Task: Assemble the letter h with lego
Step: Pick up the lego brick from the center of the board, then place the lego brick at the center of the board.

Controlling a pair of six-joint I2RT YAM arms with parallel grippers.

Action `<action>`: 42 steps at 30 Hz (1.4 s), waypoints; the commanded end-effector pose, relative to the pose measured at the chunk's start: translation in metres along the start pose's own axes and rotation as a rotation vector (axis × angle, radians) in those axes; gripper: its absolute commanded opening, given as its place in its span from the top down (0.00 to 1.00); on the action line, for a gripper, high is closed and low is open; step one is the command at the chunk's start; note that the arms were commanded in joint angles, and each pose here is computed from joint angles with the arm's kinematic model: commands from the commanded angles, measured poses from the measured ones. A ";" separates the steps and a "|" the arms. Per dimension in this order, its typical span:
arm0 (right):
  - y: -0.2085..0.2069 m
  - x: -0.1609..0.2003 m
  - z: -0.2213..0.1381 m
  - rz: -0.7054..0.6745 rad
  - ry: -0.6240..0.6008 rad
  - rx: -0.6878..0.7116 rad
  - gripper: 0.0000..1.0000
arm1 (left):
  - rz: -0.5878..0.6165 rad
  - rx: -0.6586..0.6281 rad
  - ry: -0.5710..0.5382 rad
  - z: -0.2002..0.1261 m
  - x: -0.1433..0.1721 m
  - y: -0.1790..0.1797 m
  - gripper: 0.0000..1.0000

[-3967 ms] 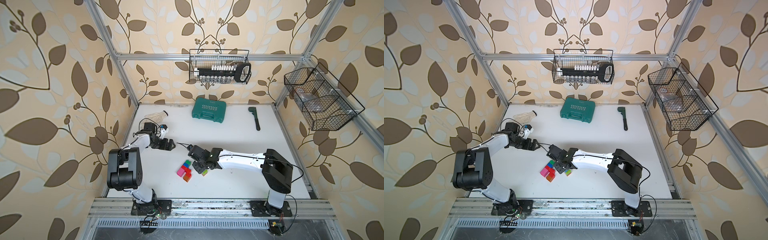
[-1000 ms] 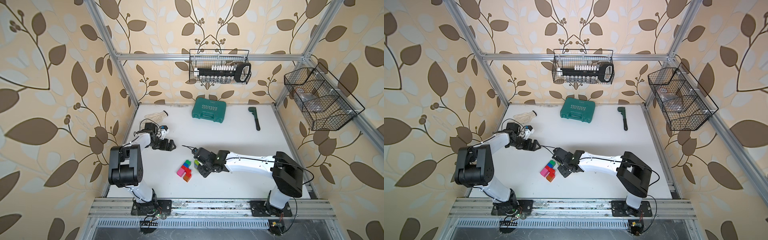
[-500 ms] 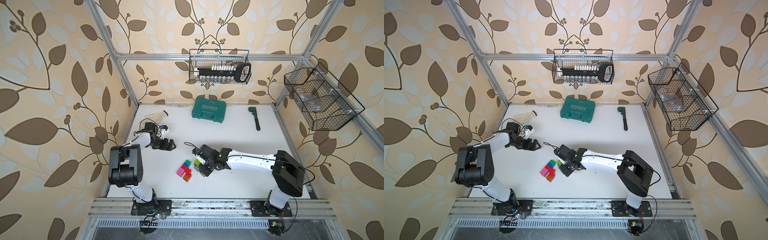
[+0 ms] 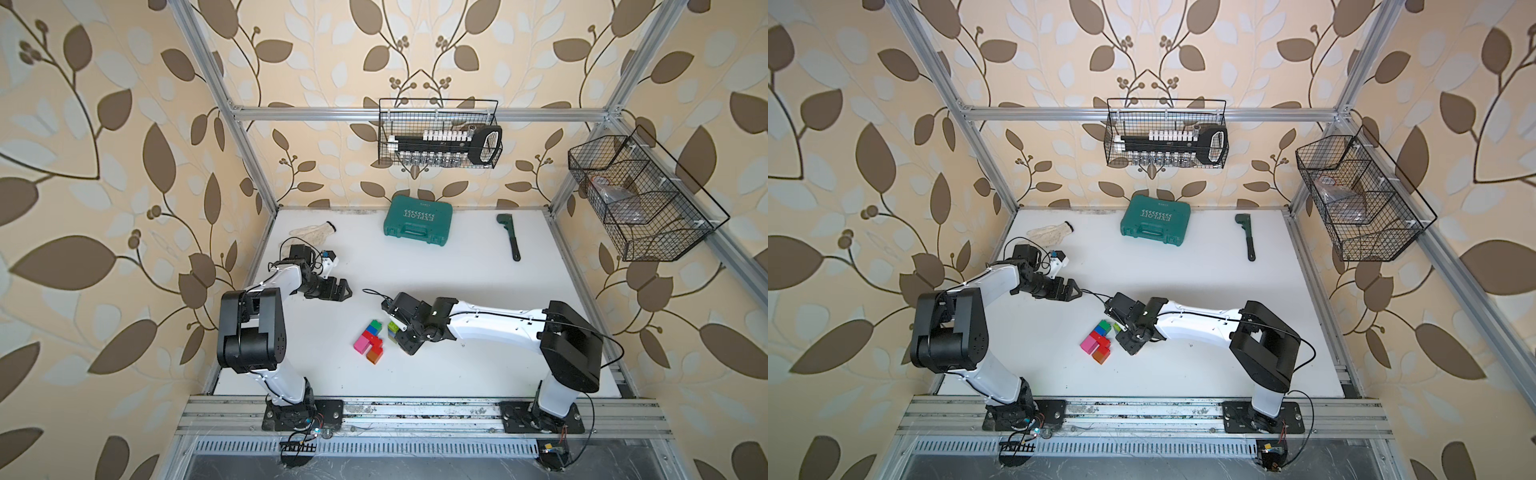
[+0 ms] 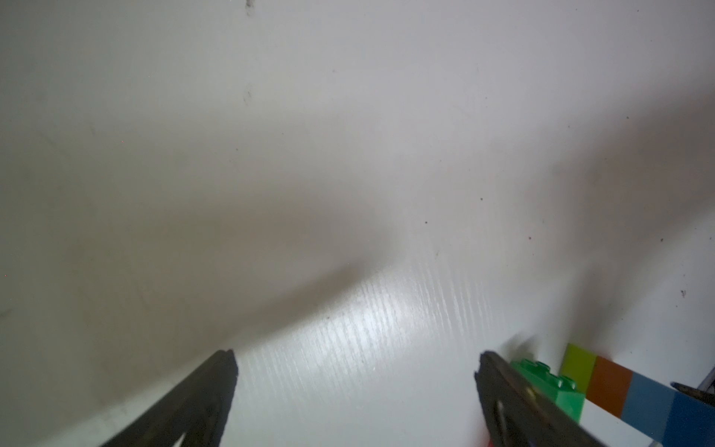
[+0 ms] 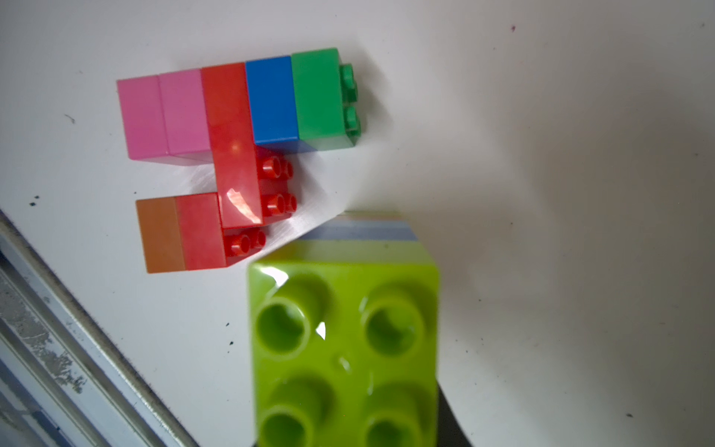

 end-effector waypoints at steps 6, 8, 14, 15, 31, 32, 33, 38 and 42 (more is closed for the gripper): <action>-0.037 0.032 -0.025 0.168 0.158 -0.344 0.89 | 0.034 0.040 -0.047 -0.009 -0.008 -0.005 0.01; -0.046 0.036 -0.027 0.200 0.178 -0.422 0.89 | 0.038 0.047 -0.045 -0.010 -0.007 -0.006 0.01; -0.059 0.047 -0.019 0.271 0.286 -0.632 0.86 | 0.047 0.065 -0.054 -0.012 -0.007 -0.008 0.01; -0.061 0.047 -0.017 0.282 0.281 -0.662 0.85 | 0.048 0.066 -0.052 -0.012 -0.007 -0.009 0.01; -0.104 0.051 0.024 0.478 0.281 -0.827 0.80 | 0.057 0.082 -0.052 -0.011 -0.005 -0.010 0.01; -0.105 0.051 0.025 0.478 0.282 -0.826 0.80 | 0.057 0.083 -0.052 -0.011 -0.005 -0.010 0.01; -0.106 0.052 0.026 0.483 0.282 -0.824 0.75 | 0.056 0.085 -0.052 -0.011 -0.006 -0.010 0.01; -0.123 0.056 0.031 0.548 0.288 -0.761 0.67 | 0.057 0.082 -0.051 -0.011 -0.005 -0.009 0.01; -0.135 0.061 0.032 0.593 0.280 -0.721 0.65 | 0.053 0.087 -0.047 -0.010 -0.005 -0.009 0.01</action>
Point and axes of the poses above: each gripper's point midway between its finger pads, its own z axis out along the fingers, its own y axis along the line the jaws close on, x = y × z, the point moved 10 cm from there along -z, back along the fingers, and after that the axes turned 3 degrees about z, right-handed, at the moved point
